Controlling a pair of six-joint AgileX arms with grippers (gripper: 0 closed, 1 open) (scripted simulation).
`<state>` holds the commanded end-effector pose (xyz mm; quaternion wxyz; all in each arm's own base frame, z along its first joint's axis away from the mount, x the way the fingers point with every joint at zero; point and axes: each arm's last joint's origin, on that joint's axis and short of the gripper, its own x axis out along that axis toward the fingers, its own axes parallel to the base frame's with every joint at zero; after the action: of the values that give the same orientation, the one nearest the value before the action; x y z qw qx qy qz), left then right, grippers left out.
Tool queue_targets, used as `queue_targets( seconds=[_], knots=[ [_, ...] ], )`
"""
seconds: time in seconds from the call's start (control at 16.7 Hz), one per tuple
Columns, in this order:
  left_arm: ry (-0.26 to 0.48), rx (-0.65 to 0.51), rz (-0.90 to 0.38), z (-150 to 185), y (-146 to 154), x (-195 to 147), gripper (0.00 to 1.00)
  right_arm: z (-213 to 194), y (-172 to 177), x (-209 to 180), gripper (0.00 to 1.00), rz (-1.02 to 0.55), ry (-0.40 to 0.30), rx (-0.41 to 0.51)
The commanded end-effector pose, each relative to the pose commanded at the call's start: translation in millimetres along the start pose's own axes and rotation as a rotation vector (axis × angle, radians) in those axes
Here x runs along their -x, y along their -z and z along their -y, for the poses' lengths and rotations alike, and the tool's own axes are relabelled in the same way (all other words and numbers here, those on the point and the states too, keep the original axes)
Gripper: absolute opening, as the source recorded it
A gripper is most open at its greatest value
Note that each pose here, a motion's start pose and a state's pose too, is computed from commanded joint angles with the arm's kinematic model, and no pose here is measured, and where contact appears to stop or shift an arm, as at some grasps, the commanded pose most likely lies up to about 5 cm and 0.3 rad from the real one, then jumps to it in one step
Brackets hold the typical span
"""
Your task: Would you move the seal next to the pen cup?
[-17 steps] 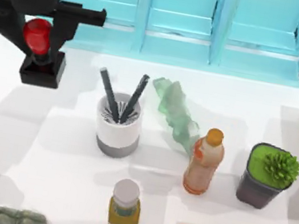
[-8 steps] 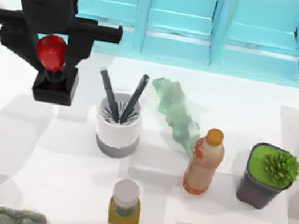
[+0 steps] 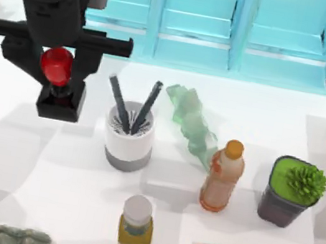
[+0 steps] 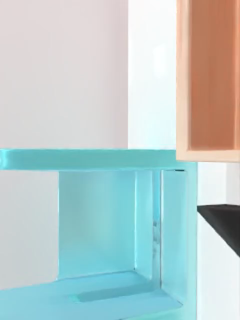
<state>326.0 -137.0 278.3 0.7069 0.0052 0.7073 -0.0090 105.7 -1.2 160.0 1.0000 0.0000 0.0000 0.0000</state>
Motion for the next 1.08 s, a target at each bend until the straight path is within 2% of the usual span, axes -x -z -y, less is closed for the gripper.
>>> queue_targets(
  seconds=[0.78, 1.08],
  knots=[
    [0.000, 0.000, 0.000, 0.0, 0.0, 0.0, 0.98, 0.0, 0.0, 0.0, 1.00, 0.000, 0.000, 0.000],
    [0.000, 0.000, 0.000, 0.0, 0.0, 0.0, 1.00, 0.0, 0.0, 0.0, 1.00, 0.000, 0.000, 0.000]
  ],
)
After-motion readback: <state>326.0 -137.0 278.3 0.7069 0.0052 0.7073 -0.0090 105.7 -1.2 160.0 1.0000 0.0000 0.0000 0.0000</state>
